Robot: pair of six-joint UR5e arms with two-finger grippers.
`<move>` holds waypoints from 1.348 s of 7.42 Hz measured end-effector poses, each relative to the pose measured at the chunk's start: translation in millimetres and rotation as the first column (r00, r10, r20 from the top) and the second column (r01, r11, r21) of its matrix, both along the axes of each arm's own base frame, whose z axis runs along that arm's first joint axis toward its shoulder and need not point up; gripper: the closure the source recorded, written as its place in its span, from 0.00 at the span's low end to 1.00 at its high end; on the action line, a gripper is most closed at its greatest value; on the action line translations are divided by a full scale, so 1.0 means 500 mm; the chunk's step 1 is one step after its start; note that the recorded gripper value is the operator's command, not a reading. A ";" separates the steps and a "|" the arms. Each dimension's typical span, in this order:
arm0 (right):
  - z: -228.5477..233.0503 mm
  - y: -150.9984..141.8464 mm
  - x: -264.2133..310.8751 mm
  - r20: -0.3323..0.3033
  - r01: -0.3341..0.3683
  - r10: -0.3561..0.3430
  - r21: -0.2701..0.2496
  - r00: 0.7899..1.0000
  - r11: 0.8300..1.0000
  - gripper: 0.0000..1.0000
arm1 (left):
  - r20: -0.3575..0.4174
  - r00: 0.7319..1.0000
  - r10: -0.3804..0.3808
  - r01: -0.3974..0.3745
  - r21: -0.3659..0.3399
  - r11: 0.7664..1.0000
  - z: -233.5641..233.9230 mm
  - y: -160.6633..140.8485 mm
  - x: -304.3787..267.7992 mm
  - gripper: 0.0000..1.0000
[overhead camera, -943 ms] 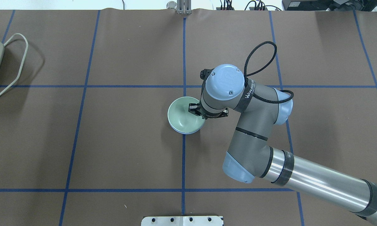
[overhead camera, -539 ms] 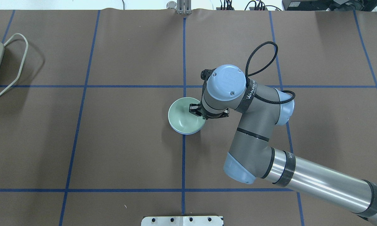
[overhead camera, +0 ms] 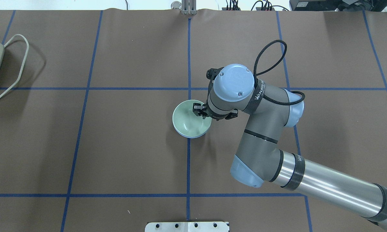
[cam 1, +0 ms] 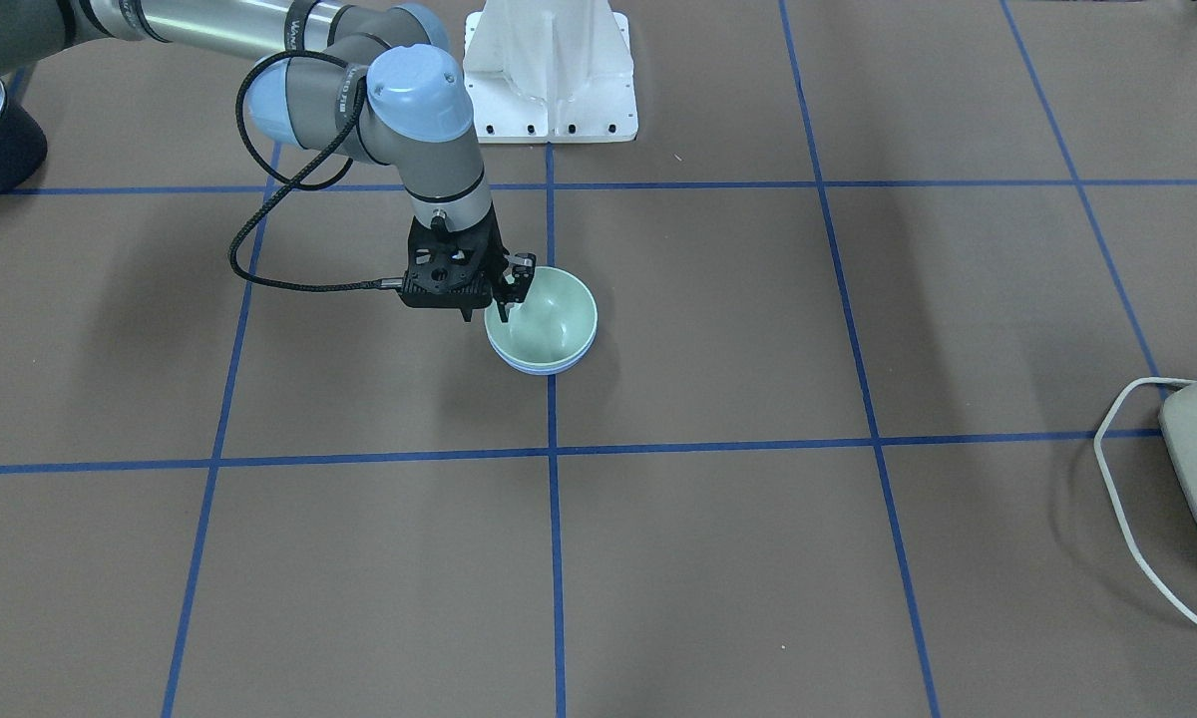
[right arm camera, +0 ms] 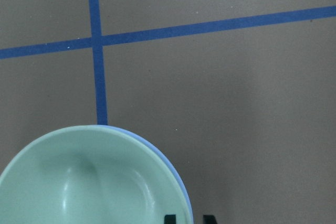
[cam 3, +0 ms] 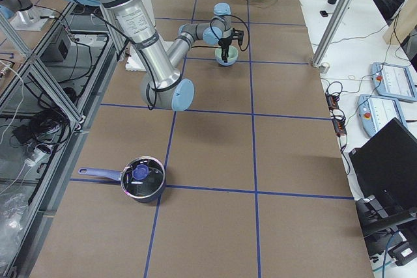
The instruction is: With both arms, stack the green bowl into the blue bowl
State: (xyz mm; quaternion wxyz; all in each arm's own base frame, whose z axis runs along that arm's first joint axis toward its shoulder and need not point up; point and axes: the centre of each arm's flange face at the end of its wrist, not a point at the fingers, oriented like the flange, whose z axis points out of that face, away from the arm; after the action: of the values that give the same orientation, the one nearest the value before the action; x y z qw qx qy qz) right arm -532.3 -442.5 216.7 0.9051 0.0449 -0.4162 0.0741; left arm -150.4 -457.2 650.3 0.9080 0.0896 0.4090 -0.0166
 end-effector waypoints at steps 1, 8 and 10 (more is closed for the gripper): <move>-0.010 -0.028 0.038 0.014 -0.008 0.008 0.003 1.000 1.000 0.00 | 0.000 1.000 0.002 -0.002 -0.001 1.000 0.000 -0.001 0.002 0.02; 0.419 -0.312 0.773 -0.107 0.152 -0.138 0.137 0.985 0.979 0.00 | 0.028 0.998 0.053 -0.053 0.009 0.999 -0.089 -0.044 0.112 0.02; 0.638 -0.229 0.982 -0.186 0.229 -0.202 0.141 0.962 0.963 0.00 | 0.052 0.995 0.081 -0.082 0.022 0.996 -0.109 -0.053 0.147 0.02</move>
State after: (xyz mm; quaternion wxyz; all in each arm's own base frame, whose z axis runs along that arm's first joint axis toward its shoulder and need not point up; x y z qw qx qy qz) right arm -41.6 -557.0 535.9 0.9333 0.0785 -0.3447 -0.0632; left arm -77.0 -483.8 595.7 0.9170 0.0842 0.3890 0.0276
